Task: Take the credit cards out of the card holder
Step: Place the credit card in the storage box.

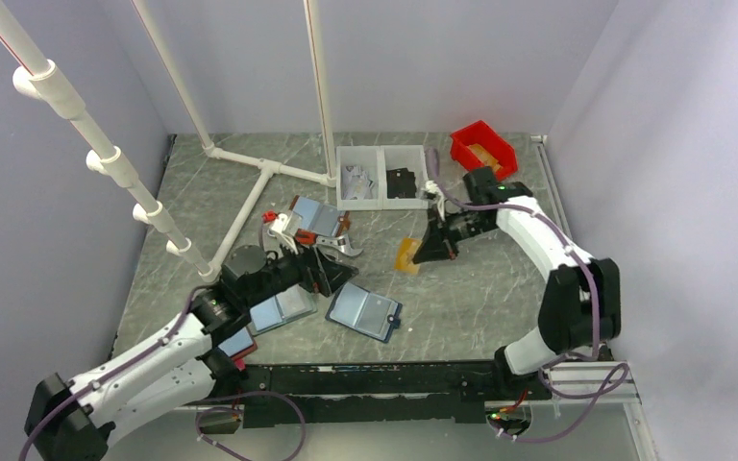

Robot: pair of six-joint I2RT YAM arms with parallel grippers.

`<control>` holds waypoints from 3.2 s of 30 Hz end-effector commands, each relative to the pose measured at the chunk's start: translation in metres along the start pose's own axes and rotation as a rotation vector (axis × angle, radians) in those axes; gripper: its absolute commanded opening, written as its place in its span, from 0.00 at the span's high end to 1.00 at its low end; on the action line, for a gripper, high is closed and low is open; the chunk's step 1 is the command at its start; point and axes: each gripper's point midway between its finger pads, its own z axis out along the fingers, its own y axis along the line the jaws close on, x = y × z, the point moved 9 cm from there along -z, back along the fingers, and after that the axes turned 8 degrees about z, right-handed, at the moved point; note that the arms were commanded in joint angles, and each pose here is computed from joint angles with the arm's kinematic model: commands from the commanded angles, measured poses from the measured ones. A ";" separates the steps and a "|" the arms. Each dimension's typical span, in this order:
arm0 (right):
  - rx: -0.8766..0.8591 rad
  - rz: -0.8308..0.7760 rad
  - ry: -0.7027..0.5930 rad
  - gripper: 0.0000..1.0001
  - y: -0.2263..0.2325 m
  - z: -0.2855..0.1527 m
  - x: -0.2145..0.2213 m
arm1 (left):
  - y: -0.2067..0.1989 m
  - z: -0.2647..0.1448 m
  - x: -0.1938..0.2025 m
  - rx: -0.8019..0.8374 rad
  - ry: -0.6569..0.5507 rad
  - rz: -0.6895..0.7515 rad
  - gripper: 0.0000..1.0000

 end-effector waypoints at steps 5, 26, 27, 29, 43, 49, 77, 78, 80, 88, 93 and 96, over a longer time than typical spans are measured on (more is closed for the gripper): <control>0.327 -0.103 -0.096 1.00 -0.006 -0.064 -0.006 | -0.003 -0.015 -0.042 -0.175 0.276 0.217 0.00; 0.889 -0.002 -0.095 1.00 -0.079 -0.226 -0.030 | 0.035 -0.011 -0.036 -0.255 0.461 0.487 0.01; 0.894 0.009 -0.090 1.00 -0.085 -0.228 -0.031 | 0.035 -0.011 -0.036 -0.254 0.465 0.487 0.01; 0.908 0.024 -0.075 1.00 -0.095 -0.234 -0.034 | 0.036 -0.010 -0.035 -0.253 0.477 0.486 0.01; 1.026 0.118 0.000 1.00 -0.147 -0.266 -0.046 | 0.040 -0.010 -0.032 -0.279 0.503 0.491 0.01; 1.053 0.131 0.025 1.00 -0.163 -0.271 -0.045 | 0.043 -0.010 -0.031 -0.290 0.516 0.493 0.01; 1.110 0.079 0.004 1.00 -0.220 -0.256 -0.071 | 0.052 -0.006 -0.024 -0.321 0.566 0.486 0.01; 1.116 0.071 -0.007 1.00 -0.223 -0.255 -0.074 | 0.053 -0.006 -0.024 -0.323 0.568 0.485 0.01; 1.124 0.062 -0.020 1.00 -0.229 -0.253 -0.079 | 0.053 -0.006 -0.024 -0.327 0.568 0.487 0.01; 1.152 0.018 -0.046 1.00 -0.252 -0.240 -0.094 | 0.057 -0.005 -0.024 -0.334 0.574 0.479 0.01; 1.142 0.037 -0.078 1.00 -0.266 -0.232 -0.094 | 0.058 -0.005 -0.023 -0.335 0.577 0.471 0.01; 1.124 0.067 -0.100 1.00 -0.274 -0.226 -0.090 | 0.059 -0.005 -0.024 -0.336 0.576 0.467 0.01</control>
